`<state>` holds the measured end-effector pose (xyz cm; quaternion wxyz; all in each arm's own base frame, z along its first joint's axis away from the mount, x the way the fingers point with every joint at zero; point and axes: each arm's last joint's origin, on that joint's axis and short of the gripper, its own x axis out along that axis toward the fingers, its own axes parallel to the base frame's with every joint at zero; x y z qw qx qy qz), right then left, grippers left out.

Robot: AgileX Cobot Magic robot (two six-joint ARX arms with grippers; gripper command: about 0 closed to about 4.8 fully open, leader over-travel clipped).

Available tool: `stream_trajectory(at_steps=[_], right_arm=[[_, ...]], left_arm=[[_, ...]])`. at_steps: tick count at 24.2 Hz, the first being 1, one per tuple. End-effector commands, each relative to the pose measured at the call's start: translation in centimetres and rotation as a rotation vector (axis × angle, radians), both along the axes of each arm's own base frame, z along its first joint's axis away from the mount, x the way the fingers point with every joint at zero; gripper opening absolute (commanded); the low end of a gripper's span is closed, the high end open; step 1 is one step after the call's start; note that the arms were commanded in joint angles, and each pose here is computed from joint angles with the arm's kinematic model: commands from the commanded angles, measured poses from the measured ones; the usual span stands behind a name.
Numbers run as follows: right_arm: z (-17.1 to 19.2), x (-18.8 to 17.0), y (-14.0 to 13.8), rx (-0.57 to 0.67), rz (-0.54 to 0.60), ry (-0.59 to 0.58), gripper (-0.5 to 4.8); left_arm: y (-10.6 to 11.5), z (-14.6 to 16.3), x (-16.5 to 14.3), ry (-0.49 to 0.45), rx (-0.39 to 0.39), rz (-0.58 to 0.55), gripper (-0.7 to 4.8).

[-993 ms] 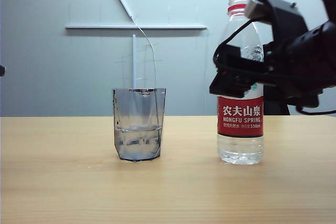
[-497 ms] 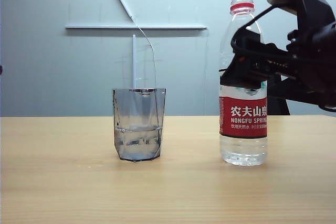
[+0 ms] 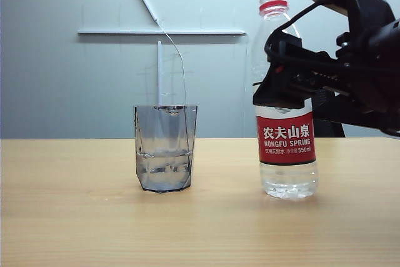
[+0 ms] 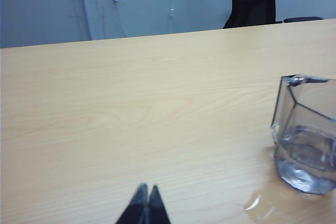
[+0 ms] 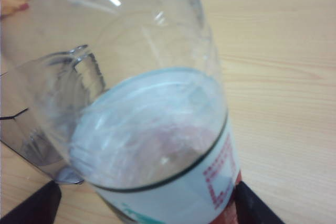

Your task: Pick up the mineral water bottle on the table and pour water into the mug until it's half full.

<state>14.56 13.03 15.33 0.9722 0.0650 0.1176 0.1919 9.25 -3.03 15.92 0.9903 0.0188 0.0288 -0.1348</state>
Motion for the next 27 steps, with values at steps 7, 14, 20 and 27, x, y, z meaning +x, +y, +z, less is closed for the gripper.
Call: stream_trajectory(at_steps=[7, 14, 20, 27], right_arm=[[0.6, -1.5, -1.6, 0.012, -0.046, 0.007, 4.79], [0.9, -1.9, -2.0, 0.028, -0.034, 0.012, 4.79], [1.3, -2.2, -2.1, 0.105, 0.017, 0.03, 4.79], [2.3, -3.7, -3.1, 0.164, 0.11, 0.067, 4.79]], left_arm=[[0.8, 0.2, 0.2, -0.012, -0.007, 0.088, -0.02], [0.9, 0.2, 0.3, -0.012, -0.007, 0.1, -0.02], [1.4, 0.2, 0.4, -0.012, -0.007, 0.148, -0.02], [2.7, 0.2, 0.5, -0.012, -0.006, 0.281, -0.02]])
